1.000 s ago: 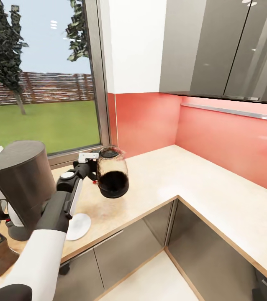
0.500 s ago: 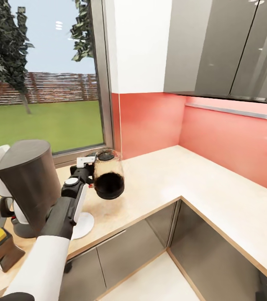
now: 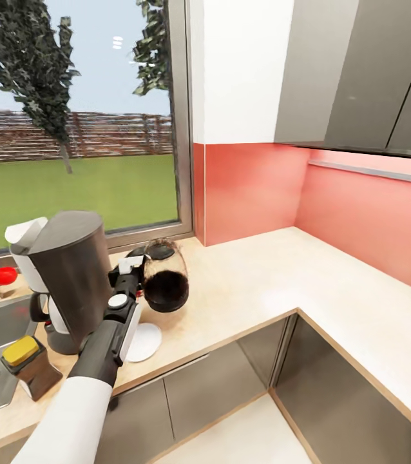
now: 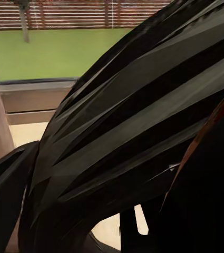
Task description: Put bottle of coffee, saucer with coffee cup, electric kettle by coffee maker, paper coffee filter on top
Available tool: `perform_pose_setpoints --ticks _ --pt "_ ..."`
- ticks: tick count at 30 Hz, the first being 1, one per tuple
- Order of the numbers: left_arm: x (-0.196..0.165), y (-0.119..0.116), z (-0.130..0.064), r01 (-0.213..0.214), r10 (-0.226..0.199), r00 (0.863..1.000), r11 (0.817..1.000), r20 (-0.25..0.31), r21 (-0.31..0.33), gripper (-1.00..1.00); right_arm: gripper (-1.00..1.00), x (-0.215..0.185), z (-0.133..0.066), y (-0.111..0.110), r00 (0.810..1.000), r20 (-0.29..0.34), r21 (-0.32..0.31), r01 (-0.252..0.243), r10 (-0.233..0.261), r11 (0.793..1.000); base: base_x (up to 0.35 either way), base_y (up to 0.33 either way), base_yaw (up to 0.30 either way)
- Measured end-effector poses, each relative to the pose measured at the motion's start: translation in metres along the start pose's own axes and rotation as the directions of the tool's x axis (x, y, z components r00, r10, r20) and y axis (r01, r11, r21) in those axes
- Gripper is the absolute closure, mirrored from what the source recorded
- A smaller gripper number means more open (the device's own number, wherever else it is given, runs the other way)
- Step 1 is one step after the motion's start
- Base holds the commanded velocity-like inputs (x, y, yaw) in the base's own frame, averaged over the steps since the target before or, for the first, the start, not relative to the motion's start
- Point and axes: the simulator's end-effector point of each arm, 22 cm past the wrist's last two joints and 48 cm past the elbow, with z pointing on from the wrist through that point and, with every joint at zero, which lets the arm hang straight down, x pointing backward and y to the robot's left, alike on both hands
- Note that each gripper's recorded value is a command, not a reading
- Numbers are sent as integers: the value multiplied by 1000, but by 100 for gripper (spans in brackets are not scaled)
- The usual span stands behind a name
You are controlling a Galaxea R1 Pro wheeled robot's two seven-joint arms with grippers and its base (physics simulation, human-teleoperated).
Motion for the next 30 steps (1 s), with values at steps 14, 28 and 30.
perform_pose_setpoints --ticks 14,28,30 --pt "14 -8 -6 -5 6 1000 1000 -19 16 100 -100 0 0 -1 1000 0 2 0 0 1000 45 -76 124" --pt "28 -7 -11 -2 3 999 1000 -41 19 100 -100 0 0 -1 1000 2 2 2 -2 1000 147 0 3" --pt "28 -7 -11 -2 3 999 1000 -41 18 100 -100 0 0 -2 1000 2 2 2 -2 1000 314 0 0"
